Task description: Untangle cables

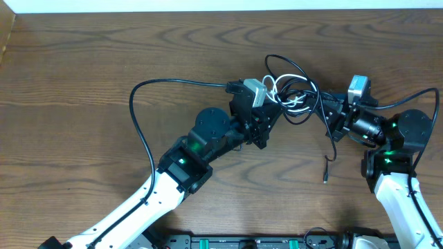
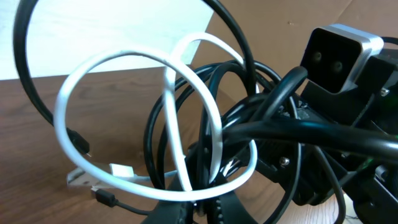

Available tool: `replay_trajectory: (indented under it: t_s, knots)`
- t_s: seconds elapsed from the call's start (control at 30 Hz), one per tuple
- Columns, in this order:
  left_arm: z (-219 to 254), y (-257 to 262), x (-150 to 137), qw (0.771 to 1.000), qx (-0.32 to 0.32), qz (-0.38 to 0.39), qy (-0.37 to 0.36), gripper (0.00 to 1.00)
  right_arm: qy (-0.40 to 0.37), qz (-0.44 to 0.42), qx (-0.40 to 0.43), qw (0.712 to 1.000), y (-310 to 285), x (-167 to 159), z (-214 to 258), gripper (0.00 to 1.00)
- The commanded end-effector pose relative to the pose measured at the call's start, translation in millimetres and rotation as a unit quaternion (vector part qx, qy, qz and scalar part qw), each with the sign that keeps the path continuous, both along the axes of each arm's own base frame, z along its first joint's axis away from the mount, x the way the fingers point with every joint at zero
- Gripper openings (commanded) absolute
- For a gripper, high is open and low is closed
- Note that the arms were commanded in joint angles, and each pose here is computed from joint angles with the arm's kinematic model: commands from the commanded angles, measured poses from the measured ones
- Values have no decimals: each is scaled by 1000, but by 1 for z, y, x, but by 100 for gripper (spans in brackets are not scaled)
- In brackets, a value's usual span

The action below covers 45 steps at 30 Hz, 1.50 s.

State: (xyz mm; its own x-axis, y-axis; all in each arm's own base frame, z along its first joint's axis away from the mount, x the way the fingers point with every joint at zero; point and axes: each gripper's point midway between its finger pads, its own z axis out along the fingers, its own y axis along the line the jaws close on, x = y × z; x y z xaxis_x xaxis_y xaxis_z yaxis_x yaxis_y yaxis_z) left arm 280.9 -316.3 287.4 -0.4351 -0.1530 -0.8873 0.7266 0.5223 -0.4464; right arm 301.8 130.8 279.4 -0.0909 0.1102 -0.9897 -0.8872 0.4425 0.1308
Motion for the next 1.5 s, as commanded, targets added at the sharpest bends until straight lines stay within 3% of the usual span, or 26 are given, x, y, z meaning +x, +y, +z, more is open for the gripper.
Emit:
replay_trajectory:
  t_s: [0.0,0.43,1.03,1.27,1.47]
  knots:
    - [4,-2,0,1000,-3,-5,-7,8,-3,-5,1,1000,-2,2,5,1]
    - [-1,2,-6,1000,11,-7,9,8,-7,-7,-3,1000,-2,2,3,1]
    - [45,32,-47,999,-12,-23,-19,8,-9,-11,-6,1000,-3,4,2,1]
    - [23,38,-50,998,47,-24,-23,7,-9,-11,-6,1000,-3,4,2,1]
    - [-3,60,-29,993,99,60,8,8,-9,-10,-6,1000,-3,3,2,1]
